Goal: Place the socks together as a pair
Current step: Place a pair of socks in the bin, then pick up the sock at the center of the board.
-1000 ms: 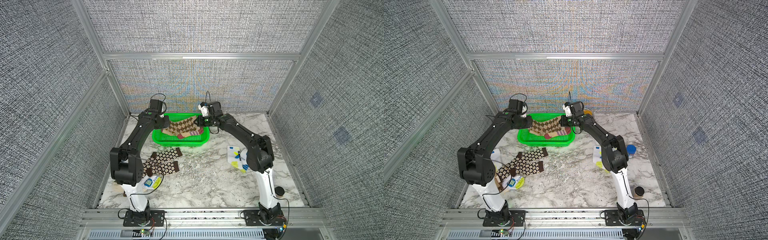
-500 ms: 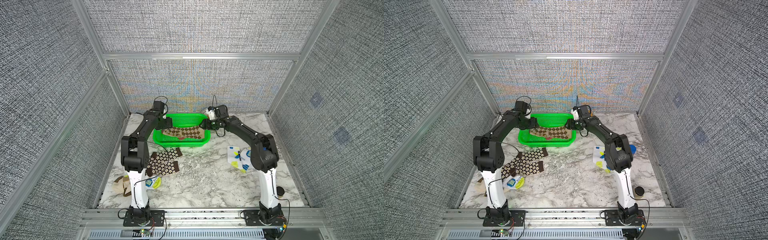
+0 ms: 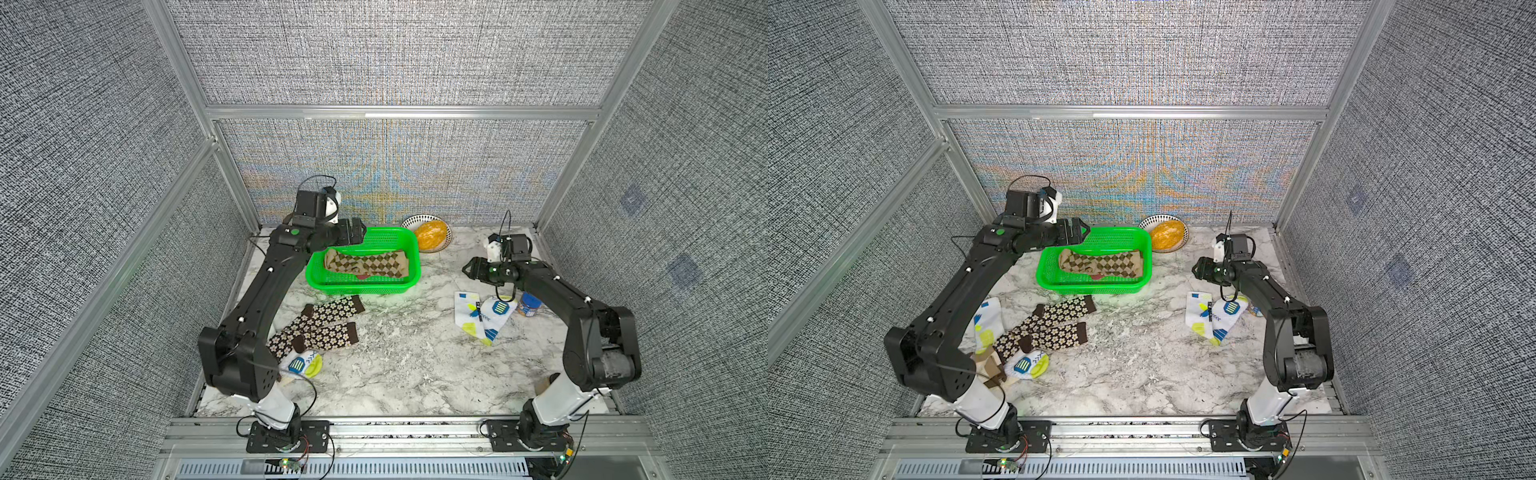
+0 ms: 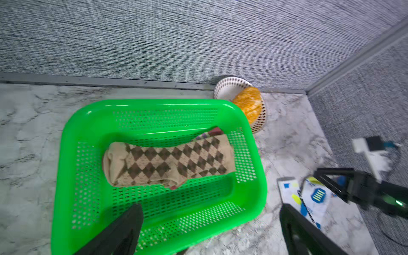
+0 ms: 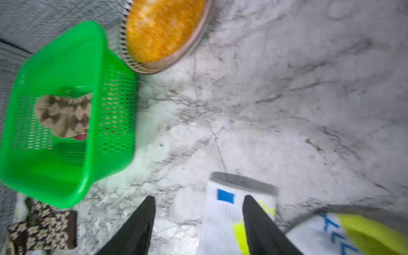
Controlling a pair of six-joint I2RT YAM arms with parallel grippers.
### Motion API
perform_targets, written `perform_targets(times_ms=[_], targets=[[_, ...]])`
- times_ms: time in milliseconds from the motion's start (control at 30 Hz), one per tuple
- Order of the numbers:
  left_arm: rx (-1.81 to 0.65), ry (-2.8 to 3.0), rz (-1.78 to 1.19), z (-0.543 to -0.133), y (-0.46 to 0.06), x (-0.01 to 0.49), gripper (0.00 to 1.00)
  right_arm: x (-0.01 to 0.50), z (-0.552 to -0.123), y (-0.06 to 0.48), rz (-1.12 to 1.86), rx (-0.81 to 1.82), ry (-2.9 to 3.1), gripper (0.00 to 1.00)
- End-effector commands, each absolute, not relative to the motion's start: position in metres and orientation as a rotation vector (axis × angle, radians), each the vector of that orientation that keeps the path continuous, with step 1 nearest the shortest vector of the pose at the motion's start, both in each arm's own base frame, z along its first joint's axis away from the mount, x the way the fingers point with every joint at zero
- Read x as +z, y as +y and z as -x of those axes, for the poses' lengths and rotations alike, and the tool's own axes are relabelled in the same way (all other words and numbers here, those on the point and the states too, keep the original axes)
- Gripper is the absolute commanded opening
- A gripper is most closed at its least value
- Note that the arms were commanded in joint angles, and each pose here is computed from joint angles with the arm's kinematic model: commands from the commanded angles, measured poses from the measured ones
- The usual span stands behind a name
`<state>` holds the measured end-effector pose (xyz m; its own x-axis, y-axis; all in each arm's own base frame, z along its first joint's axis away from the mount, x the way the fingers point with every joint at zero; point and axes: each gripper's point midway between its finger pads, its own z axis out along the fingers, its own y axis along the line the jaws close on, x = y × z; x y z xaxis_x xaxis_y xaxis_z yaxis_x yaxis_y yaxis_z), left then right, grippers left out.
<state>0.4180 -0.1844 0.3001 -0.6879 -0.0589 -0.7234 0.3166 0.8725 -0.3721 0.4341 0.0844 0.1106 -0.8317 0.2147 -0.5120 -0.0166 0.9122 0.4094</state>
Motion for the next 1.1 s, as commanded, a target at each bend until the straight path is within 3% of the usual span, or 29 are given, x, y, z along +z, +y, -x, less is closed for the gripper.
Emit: perform_targets(times_ms=[0, 300, 633, 700, 800, 900, 1067], targets=[[-0.644, 2.258, -0.238, -0.384, -0.195, 0.297, 0.99, 0.087, -0.435, 0.074, -0.122, 0.456, 2.547, 0.65], [-0.689, 2.392, -0.262, -0.294, -0.200, 0.227, 0.99, 0.039, -0.427, 0.052, -0.156, 0.278, 2.627, 0.61], [-0.693, 2.451, -0.215, -0.264, -0.189, 0.190, 0.99, 0.019, -0.421, 0.062, -0.149, 0.358, 2.644, 0.52], [-0.680, 2.459, -0.205, -0.262, -0.185, 0.186, 0.99, 0.016, -0.422, 0.065, -0.143, 0.372, 2.646, 0.43], [-0.676, 2.462, -0.200, -0.258, -0.183, 0.184, 0.99, 0.020, -0.422, 0.073, -0.118, 0.408, 2.644, 0.18], [-0.662, 2.461, -0.189, -0.254, -0.178, 0.182, 0.99, 0.036, -0.418, 0.087, -0.062, 0.432, 2.610, 0.03], [-0.647, 2.476, -0.179, -0.248, -0.173, 0.174, 0.99, 0.084, -0.411, 0.121, 0.054, 0.522, 2.507, 0.00]])
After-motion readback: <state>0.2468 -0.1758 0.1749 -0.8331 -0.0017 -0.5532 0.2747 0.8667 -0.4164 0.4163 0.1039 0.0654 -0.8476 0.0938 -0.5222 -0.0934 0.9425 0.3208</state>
